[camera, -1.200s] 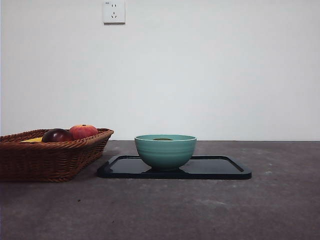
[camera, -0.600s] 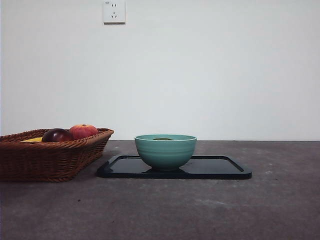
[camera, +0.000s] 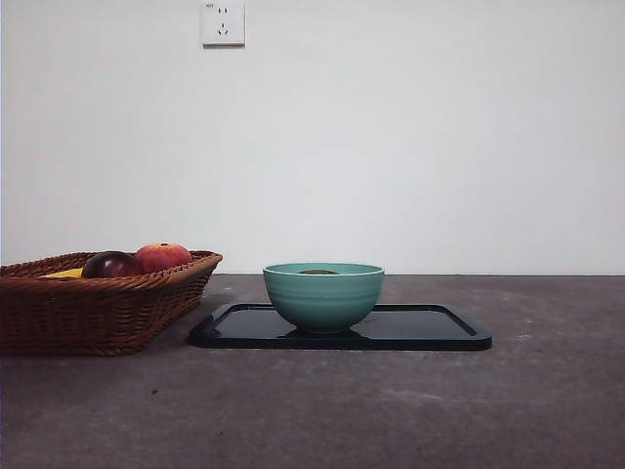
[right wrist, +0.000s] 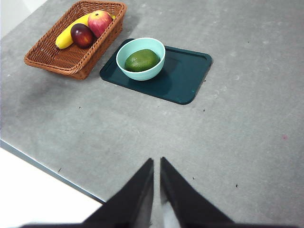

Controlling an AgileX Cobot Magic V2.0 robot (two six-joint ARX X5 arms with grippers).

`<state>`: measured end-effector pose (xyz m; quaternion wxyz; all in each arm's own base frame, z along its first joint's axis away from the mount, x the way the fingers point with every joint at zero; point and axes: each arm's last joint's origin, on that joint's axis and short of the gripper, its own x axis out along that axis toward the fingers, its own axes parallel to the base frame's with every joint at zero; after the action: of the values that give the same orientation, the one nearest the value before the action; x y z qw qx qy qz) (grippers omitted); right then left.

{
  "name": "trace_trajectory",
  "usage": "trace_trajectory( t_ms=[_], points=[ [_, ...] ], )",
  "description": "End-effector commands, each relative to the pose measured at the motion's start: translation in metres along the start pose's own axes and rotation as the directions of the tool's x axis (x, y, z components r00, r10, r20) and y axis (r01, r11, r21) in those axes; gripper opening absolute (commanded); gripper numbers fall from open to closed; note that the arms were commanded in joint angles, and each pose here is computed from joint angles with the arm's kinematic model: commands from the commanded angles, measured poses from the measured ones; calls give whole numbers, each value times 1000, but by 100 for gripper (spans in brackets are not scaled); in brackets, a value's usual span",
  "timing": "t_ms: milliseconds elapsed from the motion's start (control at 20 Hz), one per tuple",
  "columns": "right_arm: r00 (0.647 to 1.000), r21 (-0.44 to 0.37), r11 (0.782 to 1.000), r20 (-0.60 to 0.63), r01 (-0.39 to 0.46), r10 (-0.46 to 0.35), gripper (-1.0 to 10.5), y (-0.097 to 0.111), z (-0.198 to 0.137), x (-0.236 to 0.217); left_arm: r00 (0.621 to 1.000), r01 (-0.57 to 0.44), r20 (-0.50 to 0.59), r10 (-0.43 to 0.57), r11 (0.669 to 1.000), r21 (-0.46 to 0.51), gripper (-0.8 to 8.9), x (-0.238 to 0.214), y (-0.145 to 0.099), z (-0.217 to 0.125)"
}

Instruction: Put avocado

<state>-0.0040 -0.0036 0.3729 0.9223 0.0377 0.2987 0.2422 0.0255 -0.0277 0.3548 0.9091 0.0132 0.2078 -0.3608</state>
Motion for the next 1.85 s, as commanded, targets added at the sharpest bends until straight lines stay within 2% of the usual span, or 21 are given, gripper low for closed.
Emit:
trace_trajectory(
  t_ms=[50, 300, 450, 500, 600, 700, 800, 900, 1000, 1100, 1200, 1350, 1450, 1550, 1850],
  points=[
    [1000, 6, 1000, 15, -9, 9, 19, 0, 2, -2, 1000, 7, 20, -8, 1000, 8, 15, -2, -1, 3],
    [1000, 5, 1000, 15, -9, 9, 19, 0, 2, -2, 999, -20, 37, 21, 1000, -7, 15, -5, 1, 2],
    [1000, 5, 1000, 15, -9, 9, 19, 0, 2, -2, 981, -187, 43, 190, 979, -78, 15, -3, 7, 3],
    [1000, 5, 1000, 16, -9, 9, 19, 0, 2, -2, 963, -260, 40, 266, 959, -111, 15, -2, 11, 2],
    [1000, 5, 1000, 15, -9, 9, 19, 0, 2, -2, 909, -406, 22, 416, 896, -178, 15, -1, 18, -1],
    [1000, 5, 1000, 16, -9, 9, 19, 0, 2, -2, 843, -529, 11, 538, 832, -169, 15, 1, 25, -4],
    [1000, 5, 1000, 15, -9, 9, 19, 0, 2, -2, 790, -603, 31, 612, 786, -138, 15, 8, 33, -10],
    [1000, 5, 1000, 15, -9, 9, 19, 0, 2, -2, 757, -636, 99, 646, 763, -114, 15, 25, 46, -22],
    [1000, 5, 1000, 15, -9, 9, 19, 0, 2, -2, 728, -656, 148, 670, 742, -134, 15, 43, 59, -44],
    [1000, 5, 1000, 16, -9, 9, 19, 0, 2, -2, 708, -663, 190, 681, 732, -154, 15, 62, 69, -71],
    [1000, 5, 1000, 16, -9, 9, 19, 0, 2, -2, 715, -621, 252, 652, 758, -198, 15, 78, 76, -97],
    [1000, 6, 1000, 15, -9, 9, 19, 0, 2, -2, 704, -588, 288, 649, 760, -276, 15, 92, 82, -126],
    [1000, 5, 1000, 16, -9, 9, 19, 0, 2, -2, 703, -580, 287, 650, 759, -296, 15, 95, 82, -136],
    [1000, 5, 1000, 15, -9, 9, 19, 0, 2, -2, 719, -570, 283, 635, 772, -283, 15, 97, 83, -139],
    [1000, 5, 1000, 16, -9, 9, 19, 0, 2, -2, 727, -580, 248, 640, 766, -276, 15, 106, 87, -155]
  ],
)
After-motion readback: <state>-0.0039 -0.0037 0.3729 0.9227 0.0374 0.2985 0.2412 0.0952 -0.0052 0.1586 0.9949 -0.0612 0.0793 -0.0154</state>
